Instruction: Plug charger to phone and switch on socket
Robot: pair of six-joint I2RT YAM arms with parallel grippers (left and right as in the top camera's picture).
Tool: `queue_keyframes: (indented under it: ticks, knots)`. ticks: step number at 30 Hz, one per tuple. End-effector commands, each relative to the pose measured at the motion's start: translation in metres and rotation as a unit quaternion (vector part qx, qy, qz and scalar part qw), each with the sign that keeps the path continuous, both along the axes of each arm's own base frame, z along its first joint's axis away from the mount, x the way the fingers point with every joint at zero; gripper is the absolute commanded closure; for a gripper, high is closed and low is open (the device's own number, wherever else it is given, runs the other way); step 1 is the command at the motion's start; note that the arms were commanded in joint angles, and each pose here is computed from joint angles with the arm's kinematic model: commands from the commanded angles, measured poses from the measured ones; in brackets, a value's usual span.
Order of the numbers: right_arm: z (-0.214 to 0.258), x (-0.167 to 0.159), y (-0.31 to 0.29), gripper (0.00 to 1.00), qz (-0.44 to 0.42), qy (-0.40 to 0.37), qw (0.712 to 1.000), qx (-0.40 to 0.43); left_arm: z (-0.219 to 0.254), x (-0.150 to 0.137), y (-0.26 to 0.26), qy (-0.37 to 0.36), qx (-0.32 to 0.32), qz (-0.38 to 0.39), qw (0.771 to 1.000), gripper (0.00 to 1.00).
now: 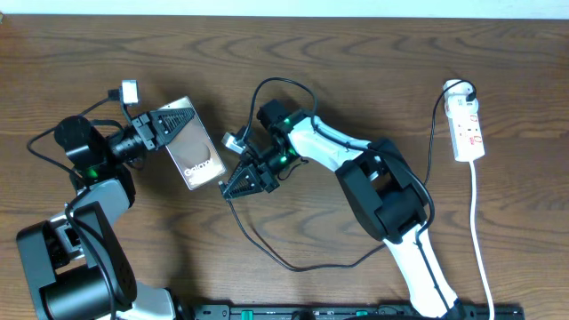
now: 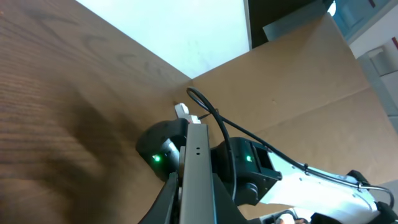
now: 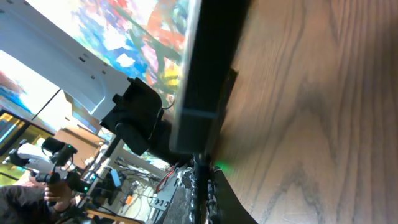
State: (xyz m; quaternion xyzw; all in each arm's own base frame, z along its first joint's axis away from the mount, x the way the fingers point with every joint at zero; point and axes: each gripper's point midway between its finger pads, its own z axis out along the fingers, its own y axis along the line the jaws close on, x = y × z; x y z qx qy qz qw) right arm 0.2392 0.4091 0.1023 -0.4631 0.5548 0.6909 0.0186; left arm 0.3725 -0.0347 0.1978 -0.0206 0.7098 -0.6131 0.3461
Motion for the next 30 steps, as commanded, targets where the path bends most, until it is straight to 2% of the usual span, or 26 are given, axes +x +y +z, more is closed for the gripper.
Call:
queue_keyframes:
  ticks: [1, 17, 30]
  knots:
    - [0.015, -0.003, 0.006, 0.99, 0.008, -0.011, 0.999, 0.032, 0.003, 0.001, 0.0, -0.015, 0.008, 0.005, 1.0, 0.92]
    - [0.023, -0.007, 0.014, 0.99, 0.018, -0.011, 0.999, 0.033, 0.003, -0.001, -0.018, -0.036, 0.02, -0.018, 0.999, 0.93]
    - [0.023, -0.007, 0.015, 0.99, 0.019, -0.015, 0.999, 0.033, 0.002, -0.002, -0.02, -0.018, 0.011, -0.02, 1.0, 0.93]
